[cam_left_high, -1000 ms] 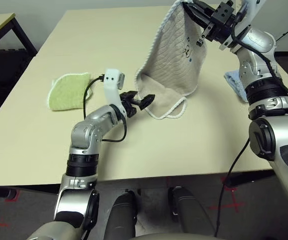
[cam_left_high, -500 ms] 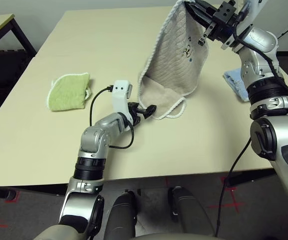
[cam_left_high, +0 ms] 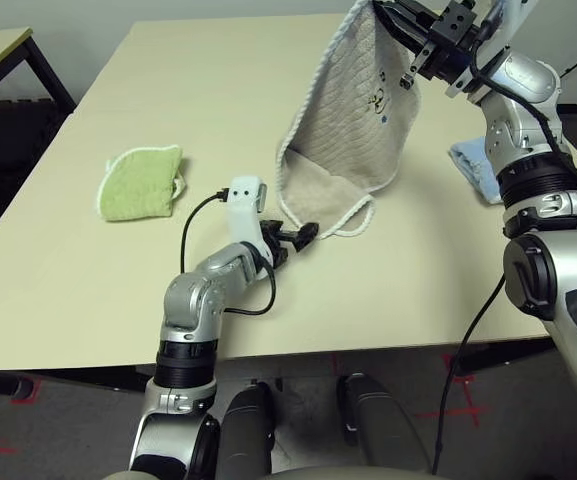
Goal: Fold the towel and set it aside.
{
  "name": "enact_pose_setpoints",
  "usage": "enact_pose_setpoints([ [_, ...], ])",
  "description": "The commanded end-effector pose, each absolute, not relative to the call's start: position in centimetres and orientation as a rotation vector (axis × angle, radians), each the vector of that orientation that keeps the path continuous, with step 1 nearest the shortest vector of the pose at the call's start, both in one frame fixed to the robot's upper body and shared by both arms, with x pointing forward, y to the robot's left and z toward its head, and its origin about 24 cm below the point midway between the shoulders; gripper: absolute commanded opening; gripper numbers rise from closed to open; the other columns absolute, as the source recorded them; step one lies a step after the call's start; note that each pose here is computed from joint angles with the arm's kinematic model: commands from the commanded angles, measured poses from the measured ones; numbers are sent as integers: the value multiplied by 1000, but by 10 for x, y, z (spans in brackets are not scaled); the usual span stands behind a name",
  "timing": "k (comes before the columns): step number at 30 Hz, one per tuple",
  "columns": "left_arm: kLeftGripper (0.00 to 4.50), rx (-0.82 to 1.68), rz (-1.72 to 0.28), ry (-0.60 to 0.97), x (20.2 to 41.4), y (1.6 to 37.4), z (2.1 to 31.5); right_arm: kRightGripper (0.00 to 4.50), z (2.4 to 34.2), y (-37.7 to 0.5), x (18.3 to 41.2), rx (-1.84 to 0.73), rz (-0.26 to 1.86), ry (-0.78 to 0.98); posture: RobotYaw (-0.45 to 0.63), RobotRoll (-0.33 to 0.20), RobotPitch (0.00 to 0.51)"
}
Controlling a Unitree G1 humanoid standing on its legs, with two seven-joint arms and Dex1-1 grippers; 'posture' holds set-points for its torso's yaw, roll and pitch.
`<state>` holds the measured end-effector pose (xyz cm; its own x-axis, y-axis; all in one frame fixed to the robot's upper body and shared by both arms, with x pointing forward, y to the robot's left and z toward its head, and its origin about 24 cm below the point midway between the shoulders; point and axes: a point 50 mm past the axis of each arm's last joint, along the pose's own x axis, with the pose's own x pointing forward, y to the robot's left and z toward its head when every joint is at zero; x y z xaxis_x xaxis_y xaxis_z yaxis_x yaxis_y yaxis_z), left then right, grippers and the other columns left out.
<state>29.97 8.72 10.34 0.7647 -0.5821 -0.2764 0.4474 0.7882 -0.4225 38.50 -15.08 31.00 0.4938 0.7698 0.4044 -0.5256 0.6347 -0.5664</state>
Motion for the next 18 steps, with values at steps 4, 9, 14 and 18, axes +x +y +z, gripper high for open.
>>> enact_pose_setpoints([
  [4,4500,-410,-565,508,303,81,85,31,319,-155,383,-418,790,-711,-94,0,126],
  [9,4500,-425,-553,500,307,82,86,31,319,-157,383,-422,783,-706,-109,0,130],
  [14,3110,-430,-558,490,309,81,87,0,318,-158,384,-425,777,-704,-110,0,128],
  [18,1445,-432,-560,488,310,78,88,0,318,-159,385,-426,768,-701,-108,0,130],
])
